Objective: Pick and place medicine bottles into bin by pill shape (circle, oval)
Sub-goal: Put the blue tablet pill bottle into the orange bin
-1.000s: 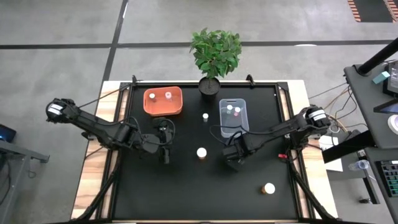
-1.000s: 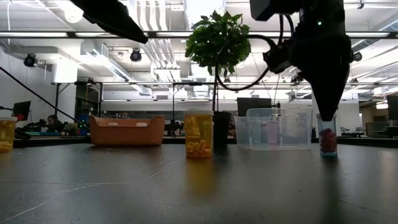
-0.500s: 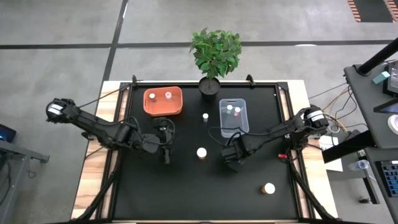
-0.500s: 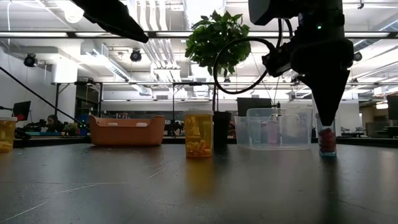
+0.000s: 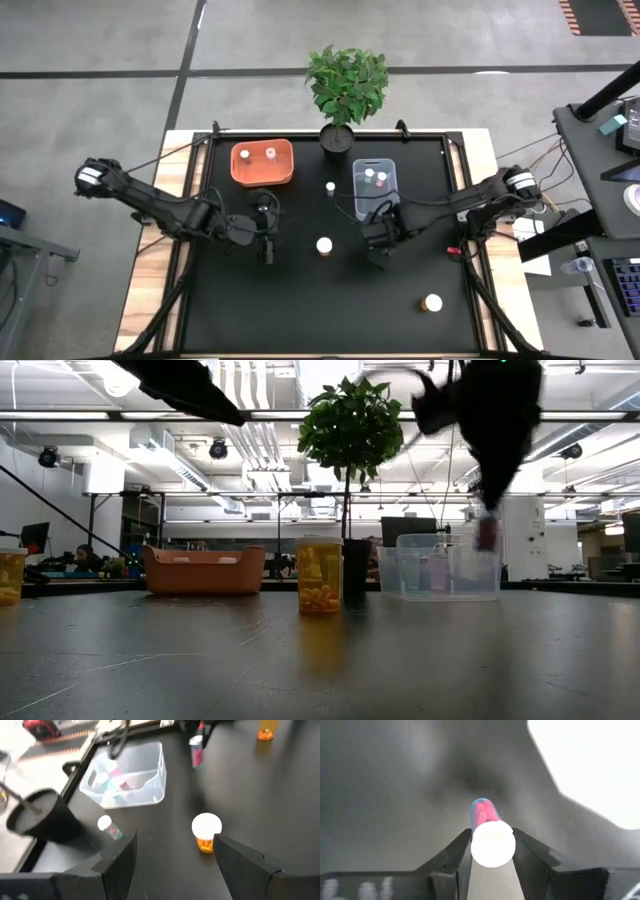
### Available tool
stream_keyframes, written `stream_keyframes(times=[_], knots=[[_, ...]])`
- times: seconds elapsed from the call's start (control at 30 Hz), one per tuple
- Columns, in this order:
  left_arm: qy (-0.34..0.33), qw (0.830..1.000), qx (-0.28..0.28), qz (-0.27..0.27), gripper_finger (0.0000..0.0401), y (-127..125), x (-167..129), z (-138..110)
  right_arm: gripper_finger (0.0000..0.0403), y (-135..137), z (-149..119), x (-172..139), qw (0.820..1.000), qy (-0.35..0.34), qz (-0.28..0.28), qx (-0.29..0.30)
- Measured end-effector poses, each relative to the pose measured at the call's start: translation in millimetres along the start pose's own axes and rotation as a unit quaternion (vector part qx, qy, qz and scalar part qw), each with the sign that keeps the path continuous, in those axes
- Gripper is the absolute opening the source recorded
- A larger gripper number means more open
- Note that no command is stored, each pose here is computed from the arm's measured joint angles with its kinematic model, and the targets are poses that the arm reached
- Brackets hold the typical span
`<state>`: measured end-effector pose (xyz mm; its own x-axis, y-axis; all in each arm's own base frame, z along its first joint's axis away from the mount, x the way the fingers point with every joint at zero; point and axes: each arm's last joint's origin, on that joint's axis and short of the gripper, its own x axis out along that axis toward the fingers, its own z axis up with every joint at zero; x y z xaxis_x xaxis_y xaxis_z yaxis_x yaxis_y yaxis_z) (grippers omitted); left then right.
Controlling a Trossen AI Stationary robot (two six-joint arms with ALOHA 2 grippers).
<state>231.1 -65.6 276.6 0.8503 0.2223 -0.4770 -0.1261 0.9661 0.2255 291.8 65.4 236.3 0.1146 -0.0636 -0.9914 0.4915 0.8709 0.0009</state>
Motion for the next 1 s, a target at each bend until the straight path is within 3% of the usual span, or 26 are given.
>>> stream_keyframes(times=[0.23,0.4,0.6,0.77,1.0], knots=[[-0.037,0.999,0.004,0.009,0.0244,3,8,-4,0.0113,3,20,-39,0.985,-0.156,-0.018,-0.070],[-0.039,0.999,-0.011,0.020,0.0244,8,18,-4,0.0116,16,39,-50,0.954,-0.261,0.011,-0.144],[-0.024,0.999,-0.010,-0.027,0.0244,8,37,-8,0.0113,27,58,-59,0.910,-0.362,0.032,-0.198],[-0.039,0.998,-0.012,-0.045,0.0244,10,56,-7,0.0113,25,67,-61,0.898,-0.386,0.031,-0.211],[-0.074,0.996,-0.034,-0.047,0.0244,19,72,-2,0.0113,24,70,-53,0.902,-0.368,0.029,-0.224]])
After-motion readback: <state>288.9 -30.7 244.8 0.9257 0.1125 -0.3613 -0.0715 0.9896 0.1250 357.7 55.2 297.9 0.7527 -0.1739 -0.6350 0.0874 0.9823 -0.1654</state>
